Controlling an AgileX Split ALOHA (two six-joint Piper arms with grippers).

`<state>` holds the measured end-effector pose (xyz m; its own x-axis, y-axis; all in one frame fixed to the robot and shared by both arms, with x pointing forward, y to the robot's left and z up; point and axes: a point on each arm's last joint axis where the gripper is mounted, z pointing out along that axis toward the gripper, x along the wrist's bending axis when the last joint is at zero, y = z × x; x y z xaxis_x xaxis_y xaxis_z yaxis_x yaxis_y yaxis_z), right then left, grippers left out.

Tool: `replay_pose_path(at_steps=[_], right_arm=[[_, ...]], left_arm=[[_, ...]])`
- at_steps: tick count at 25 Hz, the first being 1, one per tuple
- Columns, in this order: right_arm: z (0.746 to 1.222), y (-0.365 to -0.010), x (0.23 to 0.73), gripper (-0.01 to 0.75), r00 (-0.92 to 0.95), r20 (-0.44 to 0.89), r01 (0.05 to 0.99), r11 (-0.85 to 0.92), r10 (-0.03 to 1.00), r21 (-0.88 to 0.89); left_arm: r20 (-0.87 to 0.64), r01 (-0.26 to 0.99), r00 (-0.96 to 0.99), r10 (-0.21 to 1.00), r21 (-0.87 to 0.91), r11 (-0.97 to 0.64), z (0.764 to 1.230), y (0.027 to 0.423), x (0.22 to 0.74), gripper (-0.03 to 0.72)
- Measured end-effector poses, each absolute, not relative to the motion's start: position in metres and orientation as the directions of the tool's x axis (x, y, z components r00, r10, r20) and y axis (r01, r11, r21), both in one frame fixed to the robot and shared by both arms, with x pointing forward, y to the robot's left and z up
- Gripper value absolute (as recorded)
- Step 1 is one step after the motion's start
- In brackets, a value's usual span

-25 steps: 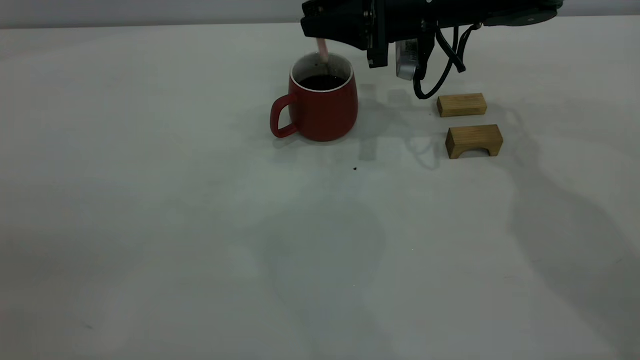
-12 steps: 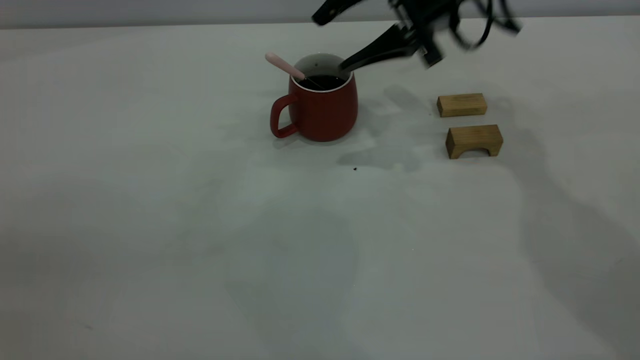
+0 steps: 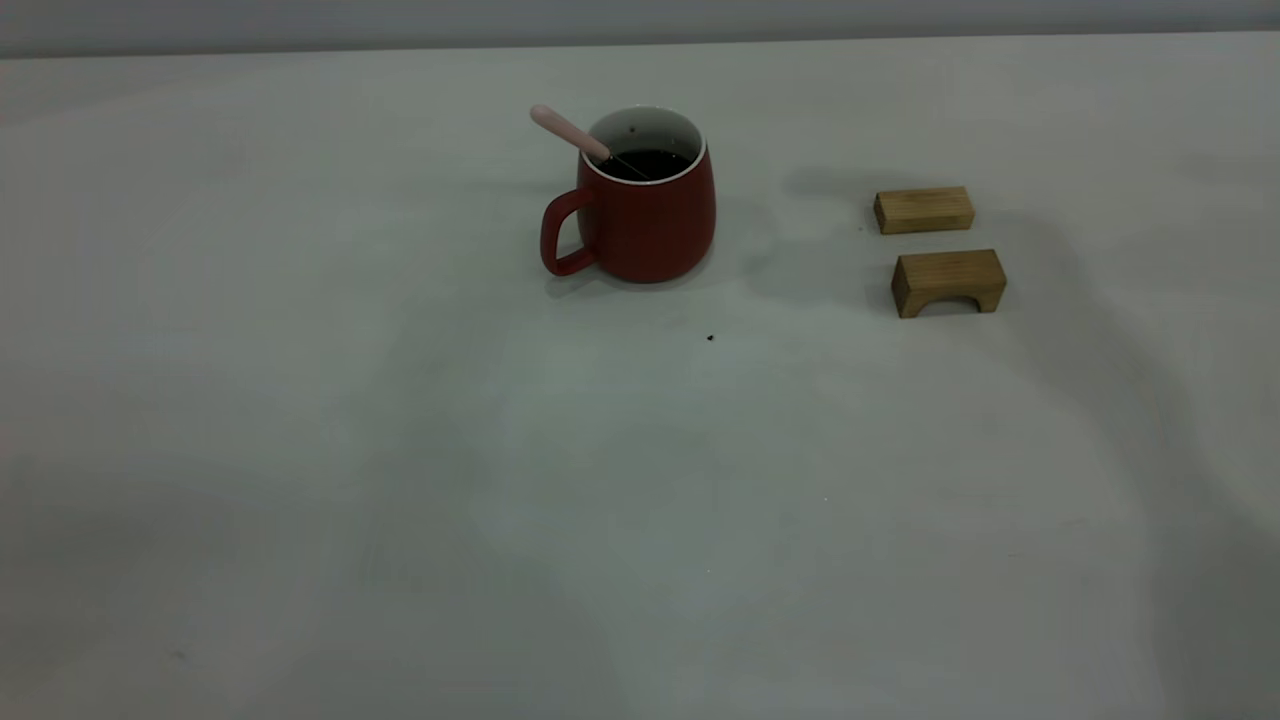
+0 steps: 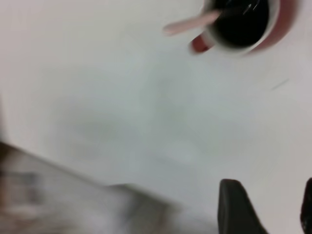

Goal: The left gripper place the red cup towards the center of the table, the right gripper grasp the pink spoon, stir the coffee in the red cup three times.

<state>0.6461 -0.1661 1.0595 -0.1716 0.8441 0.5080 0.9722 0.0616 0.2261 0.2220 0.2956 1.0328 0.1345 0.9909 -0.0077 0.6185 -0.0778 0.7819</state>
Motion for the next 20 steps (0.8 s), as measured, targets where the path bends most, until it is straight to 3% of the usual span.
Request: replay_pose_path(at_steps=[4,8,14,20], right_arm=[[1.13,-0.181,0.596,0.279,-0.394,0.265,0.864,0.255,0.88,0.435],[1.176,-0.203,0.538,0.222,-0.362,0.159,0.823,0.234,0.919,0.518],[1.197,-0.241,0.438,0.214,-0.319,0.035,0.763,0.235,0.947,0.602],[1.201,-0.277,0.322,0.214,-0.283,-0.035,0.611,0.208,0.958,0.764]], left_arm=[[-0.008,0.619,0.134,0.991,0.782,-0.078,1.033,0.296,0.222,0.443],[-0.008,0.619,0.134,0.991,0.782,-0.078,1.033,0.296,0.222,0.443],[-0.008,0.619,0.134,0.991,0.782,-0.078,1.033,0.296,0.222,0.443],[-0.008,0.619,0.134,0.991,0.782,-0.078,1.033,0.296,0.222,0.443]])
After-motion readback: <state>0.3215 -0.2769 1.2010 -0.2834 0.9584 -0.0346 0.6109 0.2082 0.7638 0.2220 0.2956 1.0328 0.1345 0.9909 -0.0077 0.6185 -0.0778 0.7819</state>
